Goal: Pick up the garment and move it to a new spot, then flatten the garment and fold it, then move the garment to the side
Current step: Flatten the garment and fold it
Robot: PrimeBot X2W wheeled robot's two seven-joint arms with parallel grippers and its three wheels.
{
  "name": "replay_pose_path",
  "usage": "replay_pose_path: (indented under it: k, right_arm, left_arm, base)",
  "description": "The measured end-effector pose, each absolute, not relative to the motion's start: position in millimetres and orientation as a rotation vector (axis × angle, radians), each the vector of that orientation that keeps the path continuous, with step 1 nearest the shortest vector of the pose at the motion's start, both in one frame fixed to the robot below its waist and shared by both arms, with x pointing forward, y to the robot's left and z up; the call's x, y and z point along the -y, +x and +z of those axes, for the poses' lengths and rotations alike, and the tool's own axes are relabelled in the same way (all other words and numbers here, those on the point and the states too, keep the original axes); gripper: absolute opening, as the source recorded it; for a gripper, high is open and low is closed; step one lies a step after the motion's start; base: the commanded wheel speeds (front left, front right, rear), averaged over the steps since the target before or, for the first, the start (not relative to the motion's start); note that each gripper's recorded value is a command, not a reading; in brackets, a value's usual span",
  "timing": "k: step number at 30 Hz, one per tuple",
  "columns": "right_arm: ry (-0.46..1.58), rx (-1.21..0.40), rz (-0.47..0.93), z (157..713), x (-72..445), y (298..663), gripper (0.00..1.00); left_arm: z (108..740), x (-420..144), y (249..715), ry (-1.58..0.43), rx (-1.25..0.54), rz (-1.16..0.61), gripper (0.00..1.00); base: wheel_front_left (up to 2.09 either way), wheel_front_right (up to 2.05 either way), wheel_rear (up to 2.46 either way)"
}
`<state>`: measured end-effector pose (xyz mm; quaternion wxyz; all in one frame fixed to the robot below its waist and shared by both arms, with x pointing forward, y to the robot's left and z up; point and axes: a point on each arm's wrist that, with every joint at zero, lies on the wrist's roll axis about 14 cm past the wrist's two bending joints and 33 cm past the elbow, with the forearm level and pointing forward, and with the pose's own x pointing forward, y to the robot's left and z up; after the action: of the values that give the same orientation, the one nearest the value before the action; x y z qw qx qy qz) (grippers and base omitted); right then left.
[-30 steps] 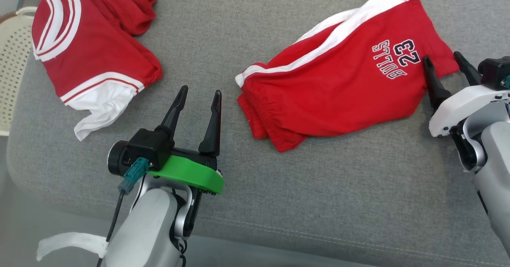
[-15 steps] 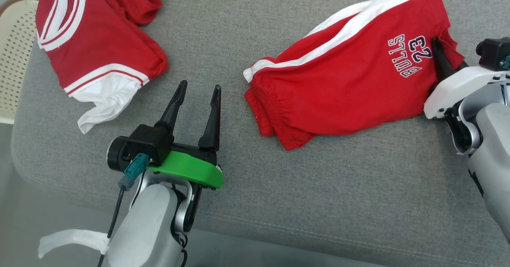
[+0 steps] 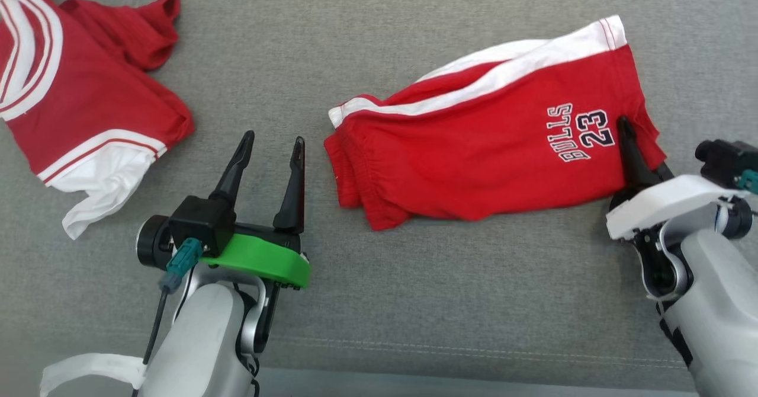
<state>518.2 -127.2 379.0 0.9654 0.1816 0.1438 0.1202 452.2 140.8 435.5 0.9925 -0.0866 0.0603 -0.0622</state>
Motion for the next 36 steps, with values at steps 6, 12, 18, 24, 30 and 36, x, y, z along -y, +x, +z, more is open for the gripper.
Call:
replay_pose_path:
  k: [6,12,18,24,30,36]
  right_arm:
    - [0.433,-0.278,0.103,378.1,166.3,474.3,0.0]
    - [0.487,-0.246,-0.048,384.4,199.9,431.9,0.0]
    - [0.501,-0.205,-0.092,395.7,209.5,422.6,0.0]
    - [0.469,-0.147,-0.065,416.1,206.9,429.1,0.0]
    - [0.386,-0.018,0.141,468.2,151.5,453.6,0.0]
    - [0.392,0.038,0.401,508.2,63.9,452.6,0.0]
  left_arm:
    - [436.9,-126.0,456.2,-0.17,-0.118,-0.168,1.0]
    - [444.6,-110.0,456.2,-0.165,-0.113,-0.218,1.0]
    - [451.8,-101.5,456.0,-0.163,-0.103,-0.246,1.0]
    - [458.7,-97.1,454.1,-0.164,-0.093,-0.257,1.0]
    - [463.5,-100.5,451.8,-0.167,-0.083,-0.247,1.0]
    - [464.0,-107.9,448.3,-0.172,-0.083,-0.222,1.0]
  base:
    - [0.0,0.0,0.0]
    - [0.0,0.0,0.0]
    - [0.0,0.0,0.0]
    - [0.0,0.0,0.0]
    - [0.0,0.0,0.0]
    - [0.0,0.0,0.0]
